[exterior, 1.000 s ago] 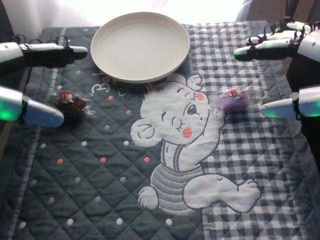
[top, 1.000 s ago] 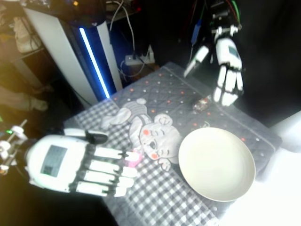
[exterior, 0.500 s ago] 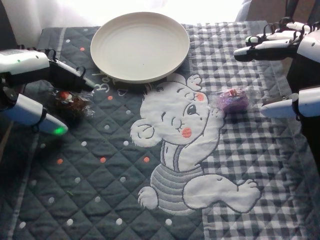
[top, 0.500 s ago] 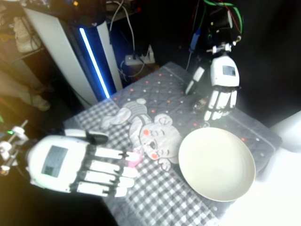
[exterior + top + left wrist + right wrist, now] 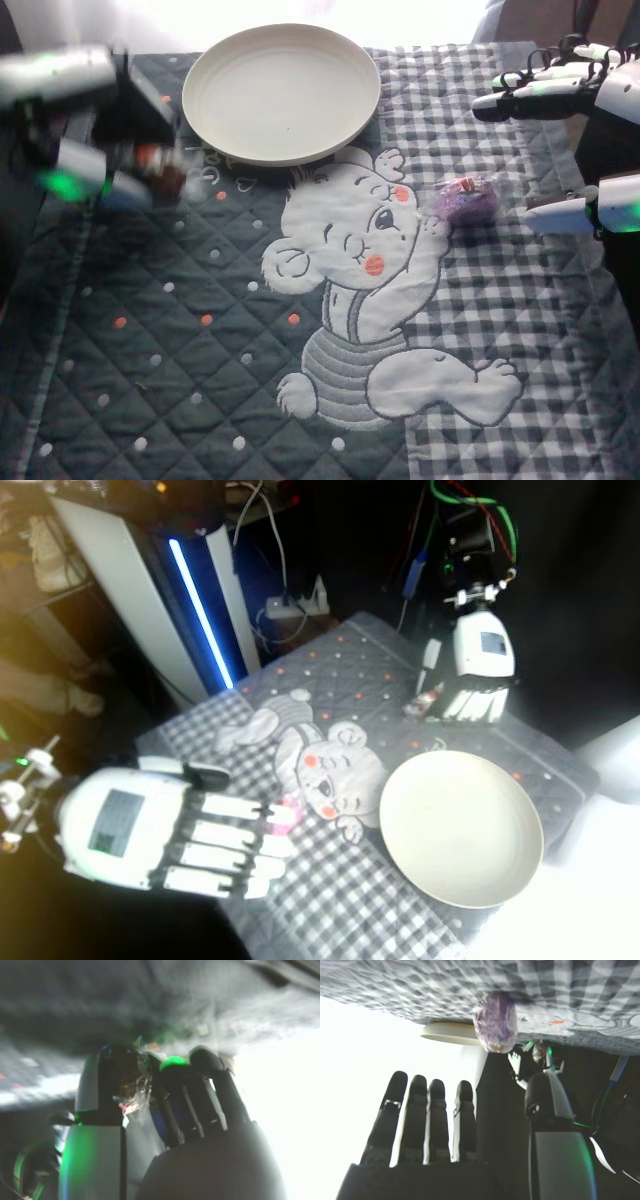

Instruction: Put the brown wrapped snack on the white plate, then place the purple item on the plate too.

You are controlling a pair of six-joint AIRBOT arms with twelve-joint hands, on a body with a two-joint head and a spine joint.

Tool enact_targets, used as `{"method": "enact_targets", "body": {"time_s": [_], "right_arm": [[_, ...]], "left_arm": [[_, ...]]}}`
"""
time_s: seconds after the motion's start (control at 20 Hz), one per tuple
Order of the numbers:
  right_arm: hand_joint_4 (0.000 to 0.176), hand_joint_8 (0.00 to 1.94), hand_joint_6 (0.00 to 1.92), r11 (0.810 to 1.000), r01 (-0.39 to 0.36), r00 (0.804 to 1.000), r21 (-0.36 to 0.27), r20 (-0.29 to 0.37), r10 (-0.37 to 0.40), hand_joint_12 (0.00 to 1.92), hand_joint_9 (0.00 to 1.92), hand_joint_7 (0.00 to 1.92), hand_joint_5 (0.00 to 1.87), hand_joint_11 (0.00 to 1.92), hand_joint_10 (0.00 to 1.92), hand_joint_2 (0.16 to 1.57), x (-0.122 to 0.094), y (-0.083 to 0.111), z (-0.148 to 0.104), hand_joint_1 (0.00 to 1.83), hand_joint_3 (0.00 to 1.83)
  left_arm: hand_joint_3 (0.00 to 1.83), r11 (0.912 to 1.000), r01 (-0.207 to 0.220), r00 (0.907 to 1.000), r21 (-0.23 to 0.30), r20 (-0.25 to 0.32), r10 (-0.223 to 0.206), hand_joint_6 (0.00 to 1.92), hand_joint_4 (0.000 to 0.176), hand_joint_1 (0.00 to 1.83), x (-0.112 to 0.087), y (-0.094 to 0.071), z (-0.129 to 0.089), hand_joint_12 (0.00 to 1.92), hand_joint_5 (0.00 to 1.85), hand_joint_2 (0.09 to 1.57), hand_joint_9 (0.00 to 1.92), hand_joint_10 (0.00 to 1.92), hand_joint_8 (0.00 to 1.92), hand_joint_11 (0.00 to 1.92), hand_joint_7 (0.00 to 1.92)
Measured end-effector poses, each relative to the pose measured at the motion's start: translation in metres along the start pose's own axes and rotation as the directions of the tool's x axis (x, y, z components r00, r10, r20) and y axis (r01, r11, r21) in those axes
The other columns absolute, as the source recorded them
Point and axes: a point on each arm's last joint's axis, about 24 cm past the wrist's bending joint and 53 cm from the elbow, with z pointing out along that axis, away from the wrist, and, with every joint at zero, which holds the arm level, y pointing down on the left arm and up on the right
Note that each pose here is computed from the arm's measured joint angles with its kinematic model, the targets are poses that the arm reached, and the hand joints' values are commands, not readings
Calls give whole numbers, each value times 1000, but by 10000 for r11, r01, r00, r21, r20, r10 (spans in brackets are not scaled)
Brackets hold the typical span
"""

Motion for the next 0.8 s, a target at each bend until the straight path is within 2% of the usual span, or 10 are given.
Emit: {"method": "enact_targets", "body": {"time_s": [0.1,0.15,0.2,0.25,0.3,0.35,0.5,0.55,0.65,0.8], "right_arm": [[63,1,2,10000,0,10000,5,-7,0,731,271,290,420,0,0,1013,0,0,0,838,1],[96,0,0,10000,-19,10000,-10,-15,19,728,269,281,402,0,0,1014,1,0,1,770,1],[94,1,0,10000,-16,10000,-8,-13,16,827,302,294,410,0,4,1009,2,-1,2,724,0],[94,1,0,10000,-17,10000,-2,-14,17,827,302,294,410,0,4,1009,2,-2,3,724,0],[82,0,0,10000,-49,10000,-8,-26,49,907,321,307,420,0,3,1010,4,-3,4,715,0],[115,0,0,10000,-32,10000,-46,-83,32,921,309,289,407,0,0,1003,6,-2,4,701,0],[143,0,0,9999,-22,9996,-105,-269,19,877,277,264,384,0,0,982,11,-2,6,708,0],[125,0,3,9999,-104,9995,-116,-284,101,857,266,257,400,0,0,968,13,-3,7,766,0],[134,0,1,9998,-159,9990,-146,-423,152,790,234,234,391,0,0,949,16,-2,7,832,0],[168,0,0,9995,-161,9976,-254,-672,144,744,244,241,352,0,1,926,22,1,6,822,0]], "left_arm": [[2,9969,-93,9959,776,901,23,320,0,1260,-36,-29,12,1824,1258,1056,903,1347,1097,584,1027],[0,9936,-162,9908,1121,1350,9,464,0,1184,-51,-43,17,1902,1251,1022,810,1560,1060,507,934],[1,9911,-165,9849,1324,1732,-67,595,78,1111,-60,-53,30,1879,1199,1021,790,1647,1153,566,908],[1,9914,-108,9844,1301,1757,-123,595,78,1111,-60,-53,35,1879,1199,1021,790,1647,1153,566,908],[1,9937,125,9847,1111,1714,-316,665,156,1077,-56,-48,47,1913,1160,1029,789,1664,1183,561,878],[0,9966,229,9865,797,1597,-355,251,5,938,-51,-40,58,1855,943,950,769,1559,1085,552,801],[0,9993,384,9906,-3,1317,-380,2,47,764,-43,-23,78,1451,537,795,779,656,121,450,784],[0,9990,416,9909,-168,1285,-391,0,101,805,-44,-20,80,1152,424,738,699,318,24,369,641],[0,9986,441,9923,-275,1173,-406,0,150,901,-41,-17,77,875,331,750,568,29,0,190,449],[0,9994,333,9953,-13,910,-330,0,127,829,-27,-12,46,902,344,793,408,1,0,119,360]]}}
